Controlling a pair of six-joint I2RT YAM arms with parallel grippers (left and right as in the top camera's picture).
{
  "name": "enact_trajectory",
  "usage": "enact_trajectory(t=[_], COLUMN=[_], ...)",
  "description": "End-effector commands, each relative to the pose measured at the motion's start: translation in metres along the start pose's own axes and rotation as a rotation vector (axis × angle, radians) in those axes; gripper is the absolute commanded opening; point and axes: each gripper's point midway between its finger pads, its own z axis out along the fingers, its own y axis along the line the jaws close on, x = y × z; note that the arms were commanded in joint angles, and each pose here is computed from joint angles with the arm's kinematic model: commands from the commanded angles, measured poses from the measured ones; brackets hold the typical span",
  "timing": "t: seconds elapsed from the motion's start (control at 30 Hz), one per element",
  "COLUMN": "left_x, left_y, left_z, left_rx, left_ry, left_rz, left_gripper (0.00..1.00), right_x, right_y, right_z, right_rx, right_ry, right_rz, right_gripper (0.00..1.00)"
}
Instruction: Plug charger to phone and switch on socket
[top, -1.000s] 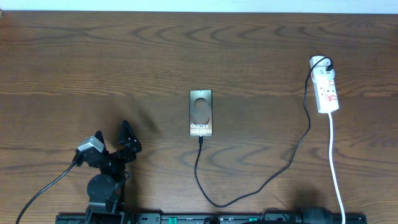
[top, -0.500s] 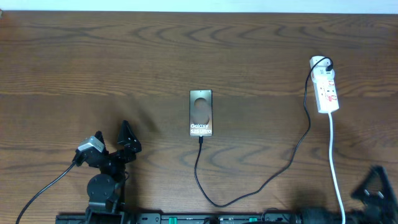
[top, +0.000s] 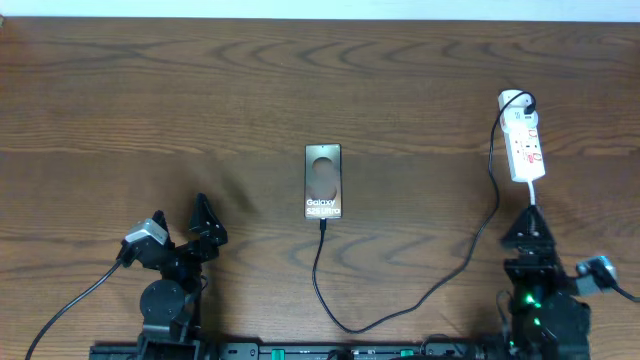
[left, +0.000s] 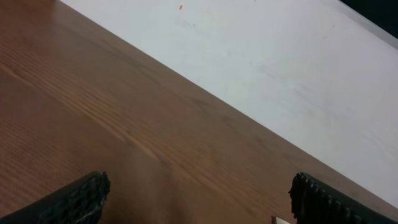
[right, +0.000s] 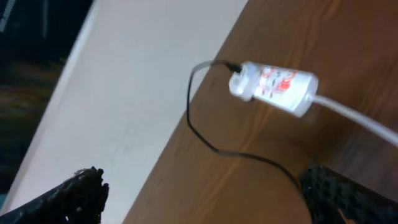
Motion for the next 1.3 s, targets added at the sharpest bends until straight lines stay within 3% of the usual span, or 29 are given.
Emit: enact_trajectory(t=[0.0, 0.27, 1.27], left_x=[0.013, 0.013, 0.013], left_y=[0.012, 0.012, 0.012], left_z=[0.001, 0.001, 0.001], left_rx=[-0.046, -0.046, -0.046], left_ry=[0.035, 0.035, 0.035], left_rz=[0.019, 0.019, 0.019], left_gripper=[0.95, 0.95, 0.95], right_x=[0.021, 0.039, 0.036], right_y=[-0.013, -0.03, -0.027], right_z=[0.017, 0.035, 0.035], right_rx=[-0.019, -0.033, -0.052], right_ry=[0.031, 0.028, 0.018], right_rz=[0.031, 0.005, 0.011], right_gripper=[0.99, 0.99, 0.99])
